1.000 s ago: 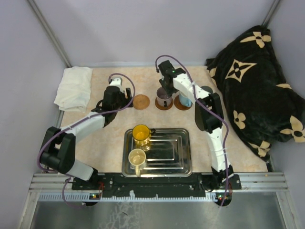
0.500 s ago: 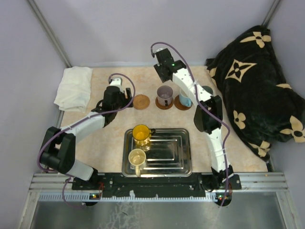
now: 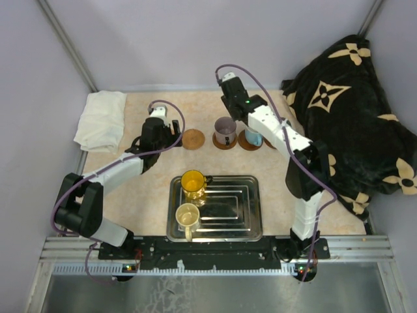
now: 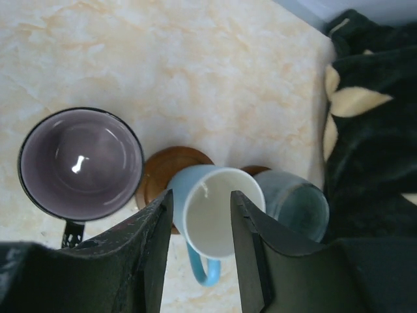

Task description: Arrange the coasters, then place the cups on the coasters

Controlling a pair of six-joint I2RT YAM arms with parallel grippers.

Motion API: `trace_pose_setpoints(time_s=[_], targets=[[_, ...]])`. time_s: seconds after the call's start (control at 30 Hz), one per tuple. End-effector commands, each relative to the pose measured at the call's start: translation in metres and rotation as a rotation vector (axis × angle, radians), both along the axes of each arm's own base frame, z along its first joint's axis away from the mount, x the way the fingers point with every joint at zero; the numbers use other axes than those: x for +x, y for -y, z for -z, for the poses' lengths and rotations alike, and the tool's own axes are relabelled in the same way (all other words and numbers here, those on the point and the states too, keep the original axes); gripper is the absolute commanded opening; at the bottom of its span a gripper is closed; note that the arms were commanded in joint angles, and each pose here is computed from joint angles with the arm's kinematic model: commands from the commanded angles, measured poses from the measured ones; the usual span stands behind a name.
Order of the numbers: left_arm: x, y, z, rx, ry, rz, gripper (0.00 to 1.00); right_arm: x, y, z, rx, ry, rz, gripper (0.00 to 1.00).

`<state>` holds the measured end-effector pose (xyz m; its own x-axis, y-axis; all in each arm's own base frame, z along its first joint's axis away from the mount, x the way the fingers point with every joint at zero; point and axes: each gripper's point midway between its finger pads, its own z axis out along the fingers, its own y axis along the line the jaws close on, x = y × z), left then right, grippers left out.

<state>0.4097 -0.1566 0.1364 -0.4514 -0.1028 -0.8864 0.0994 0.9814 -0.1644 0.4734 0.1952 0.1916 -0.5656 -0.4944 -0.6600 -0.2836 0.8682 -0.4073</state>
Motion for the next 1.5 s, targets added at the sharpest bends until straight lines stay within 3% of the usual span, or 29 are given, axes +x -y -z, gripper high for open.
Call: trace_pose_setpoints(time_s=[0.0,0.43,0.87,1.47], targets=[[0.005,0.006,-0.015,-0.025,0.048,0.017,0.81,-0.008,0.021,-0.055,0.071,0.157,0.081,0.40],[0.007,0.009,-0.014,-0.023,0.043,0.029,0.81,-0.019,0.020,-0.010,0.071,0.041,0.055,0.27],[0.004,0.004,-0.007,-0.009,0.024,0.012,0.81,-0.024,0.018,0.029,0.104,-0.097,0.030,0.25],[0.003,0.002,-0.005,0.000,0.017,0.002,0.81,-0.029,0.031,0.060,0.120,-0.177,0.080,0.24]])
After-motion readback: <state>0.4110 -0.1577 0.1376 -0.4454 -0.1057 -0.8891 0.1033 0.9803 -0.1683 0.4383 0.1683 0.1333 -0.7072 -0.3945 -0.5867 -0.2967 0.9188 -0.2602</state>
